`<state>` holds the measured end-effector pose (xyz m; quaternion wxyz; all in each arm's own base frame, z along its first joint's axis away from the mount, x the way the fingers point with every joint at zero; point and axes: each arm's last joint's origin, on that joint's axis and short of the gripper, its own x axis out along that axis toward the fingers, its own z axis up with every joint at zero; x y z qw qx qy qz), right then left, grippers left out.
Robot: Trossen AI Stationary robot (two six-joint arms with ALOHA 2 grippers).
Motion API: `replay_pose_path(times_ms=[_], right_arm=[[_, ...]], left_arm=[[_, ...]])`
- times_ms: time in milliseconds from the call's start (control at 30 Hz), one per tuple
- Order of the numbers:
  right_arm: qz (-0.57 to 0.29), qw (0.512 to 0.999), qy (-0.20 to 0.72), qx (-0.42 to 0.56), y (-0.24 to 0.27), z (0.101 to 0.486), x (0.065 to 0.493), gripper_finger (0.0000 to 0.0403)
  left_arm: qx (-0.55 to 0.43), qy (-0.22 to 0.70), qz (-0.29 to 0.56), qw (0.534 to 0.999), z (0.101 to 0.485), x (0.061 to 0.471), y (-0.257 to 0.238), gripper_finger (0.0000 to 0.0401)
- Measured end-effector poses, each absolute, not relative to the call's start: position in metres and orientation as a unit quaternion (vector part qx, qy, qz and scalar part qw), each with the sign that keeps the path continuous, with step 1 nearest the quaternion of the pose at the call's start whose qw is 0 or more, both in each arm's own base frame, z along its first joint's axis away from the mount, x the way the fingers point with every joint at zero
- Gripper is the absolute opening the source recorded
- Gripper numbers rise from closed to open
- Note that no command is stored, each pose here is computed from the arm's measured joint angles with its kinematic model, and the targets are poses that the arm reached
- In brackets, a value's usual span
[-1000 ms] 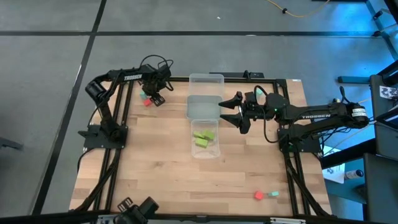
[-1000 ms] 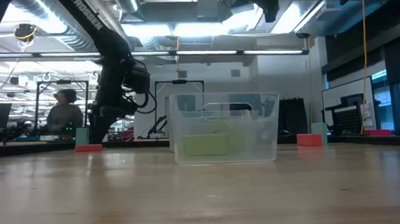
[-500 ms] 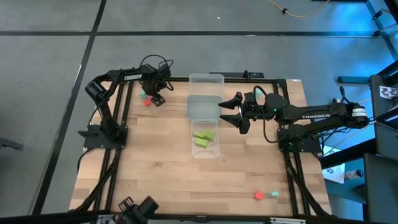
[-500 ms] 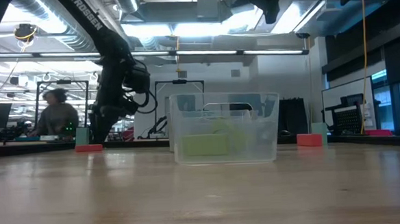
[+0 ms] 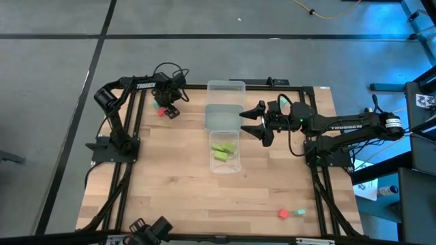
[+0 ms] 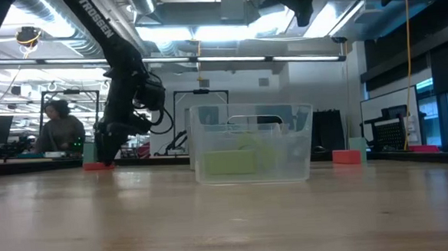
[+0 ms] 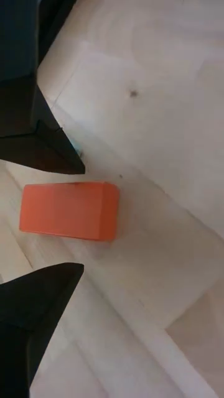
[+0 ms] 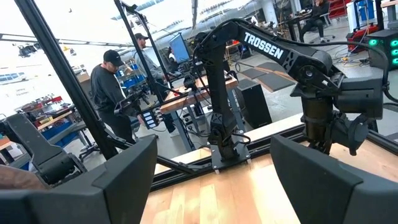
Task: Sort & place blocks by color
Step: Put the top left orange block into the gray bin
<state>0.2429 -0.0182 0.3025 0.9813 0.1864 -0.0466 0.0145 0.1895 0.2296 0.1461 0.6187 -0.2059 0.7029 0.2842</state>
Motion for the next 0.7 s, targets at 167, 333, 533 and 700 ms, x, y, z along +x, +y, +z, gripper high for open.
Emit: replay_pose_path(times_ms=[167, 333, 533, 700], right_arm=[[0.015, 0.981, -0.047, 0.188, -0.0182, 0.3025, 0.2429, 0.0316], [0.015, 0.981, -0.047, 0.188, -0.0182, 0.3025, 0.2429, 0.0316], [0.015, 0.981, -0.047, 0.188, -0.0182, 0.3025, 0.2429, 0.0316], [0.014, 0.981, -0.047, 0.188, -0.0182, 0.3025, 0.2429, 0.0316]], left_arm=[[-0.213, 0.704, 0.277, 0.618, 0.1392, 0.1866, 0.2255, 0.0236], [-0.212, 0.702, 0.278, 0.621, 0.1375, 0.186, 0.2246, 0.0236], [-0.211, 0.701, 0.278, 0.622, 0.1372, 0.1863, 0.2246, 0.0226], [-0.213, 0.7, 0.276, 0.623, 0.1368, 0.1869, 0.2239, 0.017]])
